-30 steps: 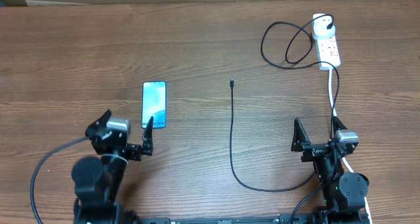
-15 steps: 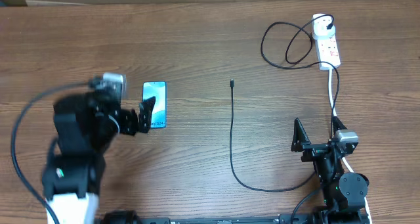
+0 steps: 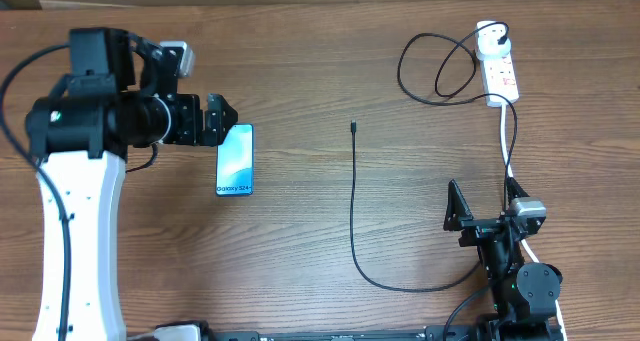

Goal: Plug charger to phone and switch on socket
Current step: 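Move the left gripper over the phone and lower toward it, then close the left gripper on the phone's bottom edge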

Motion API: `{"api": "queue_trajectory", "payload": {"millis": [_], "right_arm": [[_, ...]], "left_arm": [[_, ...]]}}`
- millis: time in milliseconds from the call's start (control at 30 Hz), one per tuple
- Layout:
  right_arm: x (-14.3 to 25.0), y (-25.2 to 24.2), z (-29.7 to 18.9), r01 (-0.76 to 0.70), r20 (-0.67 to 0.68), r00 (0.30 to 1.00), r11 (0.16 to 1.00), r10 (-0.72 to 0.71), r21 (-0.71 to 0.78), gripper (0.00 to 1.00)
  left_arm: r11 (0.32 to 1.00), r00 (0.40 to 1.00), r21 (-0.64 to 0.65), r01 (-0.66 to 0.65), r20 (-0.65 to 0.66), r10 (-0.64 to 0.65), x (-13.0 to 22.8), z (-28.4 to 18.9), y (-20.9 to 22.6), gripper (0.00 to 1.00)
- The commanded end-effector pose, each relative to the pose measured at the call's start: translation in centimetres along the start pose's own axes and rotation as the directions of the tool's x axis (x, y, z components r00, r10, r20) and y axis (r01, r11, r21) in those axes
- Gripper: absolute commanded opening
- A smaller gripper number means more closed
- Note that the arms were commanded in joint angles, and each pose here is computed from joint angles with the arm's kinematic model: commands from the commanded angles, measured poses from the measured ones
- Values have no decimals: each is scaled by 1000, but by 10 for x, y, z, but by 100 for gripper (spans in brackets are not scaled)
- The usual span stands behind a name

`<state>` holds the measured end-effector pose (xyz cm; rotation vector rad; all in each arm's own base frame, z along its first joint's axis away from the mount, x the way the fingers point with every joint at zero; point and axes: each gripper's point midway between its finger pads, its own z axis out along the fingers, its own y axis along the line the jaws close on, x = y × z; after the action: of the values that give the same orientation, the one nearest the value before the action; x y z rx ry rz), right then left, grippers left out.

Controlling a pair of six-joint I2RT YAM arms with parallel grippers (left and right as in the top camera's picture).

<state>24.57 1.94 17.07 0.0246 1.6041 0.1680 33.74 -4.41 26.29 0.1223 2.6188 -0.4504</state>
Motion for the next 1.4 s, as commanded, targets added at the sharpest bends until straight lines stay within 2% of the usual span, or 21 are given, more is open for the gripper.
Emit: {"api": "queue_trajectory", "payload": {"millis": [0,100,167,333,700,833,933,1200,1367], "right_arm": [[1,1,0,1,6,1000,1000,-1,-7,100],[1,1,0,1,6,1000,1000,-1,-7,100],[1,1,0,2,6,1000,1000,-2,-7,100],[1,1,0,2,6,1000,1000,-2,-7,100],[1,1,0,2,6,1000,1000,-2,-7,100],[1,1,0,1,6,1000,1000,-1,-7,100],[1,1,0,2,6,1000,1000,-2,-7,100],[1,1,0,2,6,1000,1000,-2,-7,100],[1,1,0,1,6,1000,1000,-1,-7,100]], "left_arm": [[997,999,64,40,-18,-39,-7,11,-8,99],[996,998,75,50,-30,-48,-12,24,-5,99],[992,992,58,112,-59,-108,-11,35,0,100],[952,957,-198,232,-127,-260,4,64,30,100],[966,939,-212,150,-276,-206,21,119,17,100],[945,928,-281,171,-277,-250,24,125,30,94],[928,923,-331,170,-276,-268,26,131,40,94],[942,916,-324,81,-348,-199,33,155,50,97],[945,890,-324,35,-420,-177,47,174,58,100]]}}
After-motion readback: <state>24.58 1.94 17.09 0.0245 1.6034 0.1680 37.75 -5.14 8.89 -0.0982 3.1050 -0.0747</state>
